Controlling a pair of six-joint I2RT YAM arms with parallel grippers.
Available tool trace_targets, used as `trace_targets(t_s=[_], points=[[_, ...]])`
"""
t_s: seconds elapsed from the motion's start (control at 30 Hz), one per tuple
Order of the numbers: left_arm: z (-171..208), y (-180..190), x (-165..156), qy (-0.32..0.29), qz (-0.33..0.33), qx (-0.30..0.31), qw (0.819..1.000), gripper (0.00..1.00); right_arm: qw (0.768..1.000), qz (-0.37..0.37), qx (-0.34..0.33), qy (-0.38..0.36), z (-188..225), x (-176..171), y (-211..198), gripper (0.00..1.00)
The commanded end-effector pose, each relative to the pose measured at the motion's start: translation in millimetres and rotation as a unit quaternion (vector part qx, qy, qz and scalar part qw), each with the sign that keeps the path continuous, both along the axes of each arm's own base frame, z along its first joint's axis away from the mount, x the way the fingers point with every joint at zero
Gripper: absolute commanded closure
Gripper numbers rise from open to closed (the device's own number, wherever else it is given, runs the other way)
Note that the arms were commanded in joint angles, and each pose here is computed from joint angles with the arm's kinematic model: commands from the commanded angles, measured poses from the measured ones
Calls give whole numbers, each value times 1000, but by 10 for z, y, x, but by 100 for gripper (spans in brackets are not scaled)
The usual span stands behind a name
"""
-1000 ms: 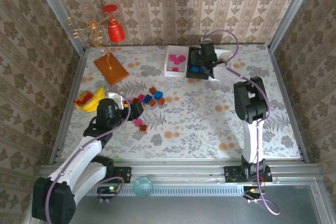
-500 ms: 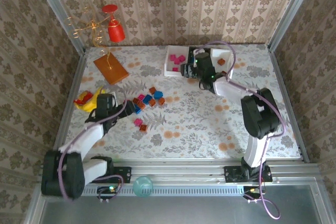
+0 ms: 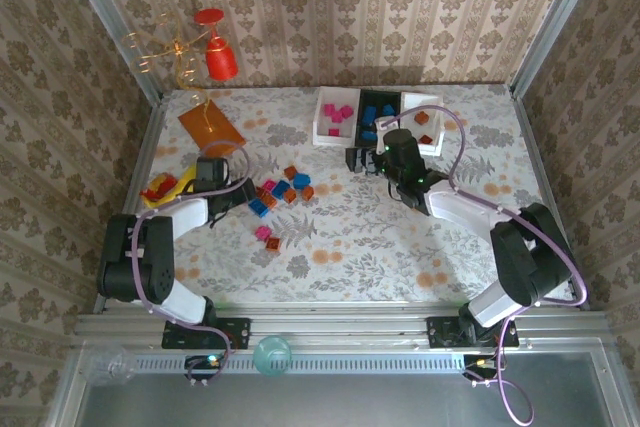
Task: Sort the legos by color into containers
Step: Pick up the lego from the middle-left of the table, then place the lego in the container.
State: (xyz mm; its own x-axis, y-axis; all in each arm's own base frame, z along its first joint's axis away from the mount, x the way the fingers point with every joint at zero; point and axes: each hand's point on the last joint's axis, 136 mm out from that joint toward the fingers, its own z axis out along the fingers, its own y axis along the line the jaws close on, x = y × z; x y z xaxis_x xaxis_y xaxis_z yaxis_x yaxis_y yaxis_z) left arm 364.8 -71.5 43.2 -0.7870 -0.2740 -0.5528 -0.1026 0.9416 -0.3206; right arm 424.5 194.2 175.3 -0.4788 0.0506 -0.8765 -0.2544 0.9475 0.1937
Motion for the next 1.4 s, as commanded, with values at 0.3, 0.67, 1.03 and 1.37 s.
trace_targets(t_s=[0.3, 0.67, 1.03, 1.37], points=[[-175, -17, -5, 33, -28, 26, 999, 52, 999, -8, 35, -8, 42, -4, -20, 9], [-136, -179, -89, 39, -60, 70, 995, 62, 999, -12, 40, 6, -91, -52, -56, 9], [23, -951, -39, 13, -147, 55, 987, 65, 999, -16, 46, 7, -95, -104, -105, 9], [514, -1679, 99, -52, -211, 59, 974, 66, 998, -22, 53, -4, 22, -288, -213, 9]])
